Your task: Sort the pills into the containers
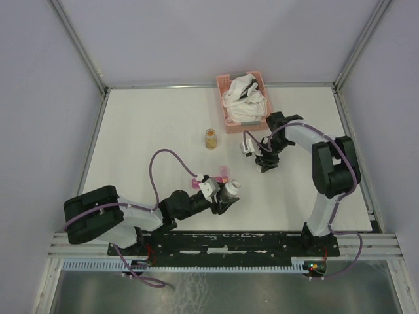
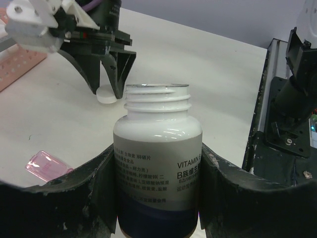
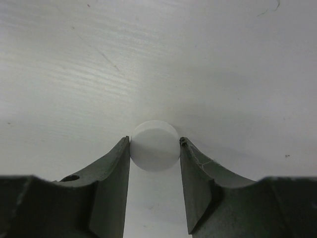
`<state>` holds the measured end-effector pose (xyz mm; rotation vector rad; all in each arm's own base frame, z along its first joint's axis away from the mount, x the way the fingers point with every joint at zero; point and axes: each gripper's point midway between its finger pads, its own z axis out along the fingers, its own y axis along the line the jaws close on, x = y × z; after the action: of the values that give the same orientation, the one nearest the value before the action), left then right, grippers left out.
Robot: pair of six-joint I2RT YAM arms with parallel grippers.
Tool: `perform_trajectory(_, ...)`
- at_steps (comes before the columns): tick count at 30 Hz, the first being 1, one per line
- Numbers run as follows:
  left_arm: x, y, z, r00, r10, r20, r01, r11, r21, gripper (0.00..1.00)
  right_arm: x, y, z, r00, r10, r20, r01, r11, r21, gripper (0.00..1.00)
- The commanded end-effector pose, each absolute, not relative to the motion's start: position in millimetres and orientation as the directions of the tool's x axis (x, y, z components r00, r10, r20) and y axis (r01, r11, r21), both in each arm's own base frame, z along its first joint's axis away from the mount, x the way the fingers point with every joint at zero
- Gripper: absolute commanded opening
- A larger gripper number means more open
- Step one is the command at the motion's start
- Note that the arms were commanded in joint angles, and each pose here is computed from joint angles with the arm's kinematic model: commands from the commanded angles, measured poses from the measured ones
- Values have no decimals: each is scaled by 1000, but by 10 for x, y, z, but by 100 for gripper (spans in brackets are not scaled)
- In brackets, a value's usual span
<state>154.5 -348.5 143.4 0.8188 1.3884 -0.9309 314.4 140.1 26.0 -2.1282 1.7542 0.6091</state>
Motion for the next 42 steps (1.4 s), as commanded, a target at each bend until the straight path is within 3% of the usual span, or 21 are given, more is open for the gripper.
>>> perform_trajectory(1,1525,-3509,1609,-41,-121,-992,906,413,-88,3,2978,1648,919,127,-742,-659,-986,-164,-5,26)
perform_trajectory(10,1555,-3543,1593,56,-59,-997,913,407,28,3,2316,1942,1987,55,-509,-859,-978,-200,56,24)
perform_trajectory(16,1593,-3624,1700,115,-53,-992,912,400,85,3,1857,2088,2485,-34,-325,-945,-946,-295,136,23)
perform_trajectory(18,1590,-3650,1769,125,-70,-990,915,395,88,3,1816,2125,2555,-91,-301,-949,-941,-287,182,23)
perform_trajectory(42,1599,-3801,2115,146,-143,-979,923,375,83,3,1382,2215,2560,-37,-310,-950,-909,-385,161,22)
